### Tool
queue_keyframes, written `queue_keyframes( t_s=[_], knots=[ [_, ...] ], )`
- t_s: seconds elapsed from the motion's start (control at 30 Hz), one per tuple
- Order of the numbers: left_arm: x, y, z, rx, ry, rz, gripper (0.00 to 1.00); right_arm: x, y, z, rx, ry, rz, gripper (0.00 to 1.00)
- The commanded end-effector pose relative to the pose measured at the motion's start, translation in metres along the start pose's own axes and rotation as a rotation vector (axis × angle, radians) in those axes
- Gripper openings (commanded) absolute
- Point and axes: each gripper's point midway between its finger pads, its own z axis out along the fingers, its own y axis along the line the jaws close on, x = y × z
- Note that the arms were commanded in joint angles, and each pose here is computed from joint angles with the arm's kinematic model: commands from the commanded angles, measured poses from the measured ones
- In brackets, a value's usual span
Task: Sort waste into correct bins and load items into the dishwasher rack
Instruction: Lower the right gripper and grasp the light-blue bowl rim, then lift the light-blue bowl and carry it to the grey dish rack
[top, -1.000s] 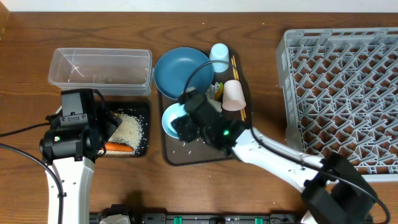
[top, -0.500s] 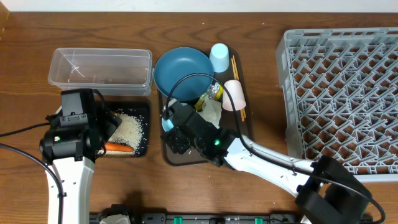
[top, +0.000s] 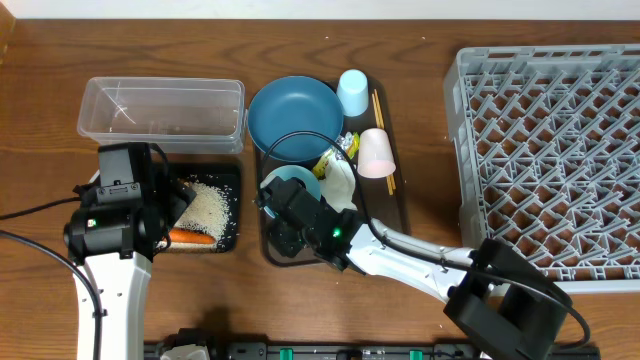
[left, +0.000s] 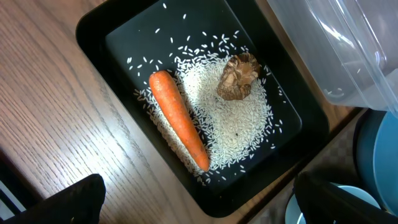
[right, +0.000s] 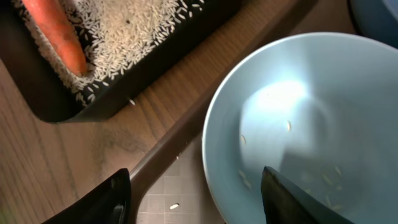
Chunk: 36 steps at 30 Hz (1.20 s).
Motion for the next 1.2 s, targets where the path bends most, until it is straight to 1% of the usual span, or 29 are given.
queue_keyframes(
  t_s=[0.0,0.23,0.37,0.57,0.77,0.87,0.93,1.07,1.17],
  knots=[
    [-0.002,0.002,0.0,-0.011,-0.005,0.005,0.98,-0.003,0.005,-0.001,-0.006,-0.003,-0.019,0.59],
    [-0.002,0.002,0.0,-0.011,-0.005,0.005,0.98,0.005,0.002,0.007,0.006,0.021,-0.018,0.56],
    [-0.002,0.002,0.0,-0.011,-0.004,0.005,0.98,0.006,0.001,0.007,0.01,0.024,-0.018,0.49],
    [-0.002,0.002,0.0,-0.011,-0.004,0.005,0.98,0.011,-0.003,0.011,0.031,0.037,-0.018,0.43],
    [-0.002,0.002,0.0,-0.011,-0.005,0.005,0.98,0.02,-0.005,0.018,0.038,0.064,-0.018,0.43],
    [-0.002,0.002,0.0,-0.011,-0.004,0.005,0.98,0.018,-0.006,0.018,0.044,0.057,-0.018,0.4],
    [-0.002,0.002,0.0,-0.011,-0.005,0.005,0.98,0.017,-0.006,0.018,0.043,0.051,-0.018,0.35],
    [-0.002,0.002,0.0,-0.011,-0.004,0.005,0.98,0.014,-0.008,0.017,0.051,0.043,-0.017,0.19],
    [-0.002,0.002,0.0,-0.011,-0.005,0.005,0.98,0.011,-0.009,0.017,0.064,0.034,-0.017,0.13]
  ],
)
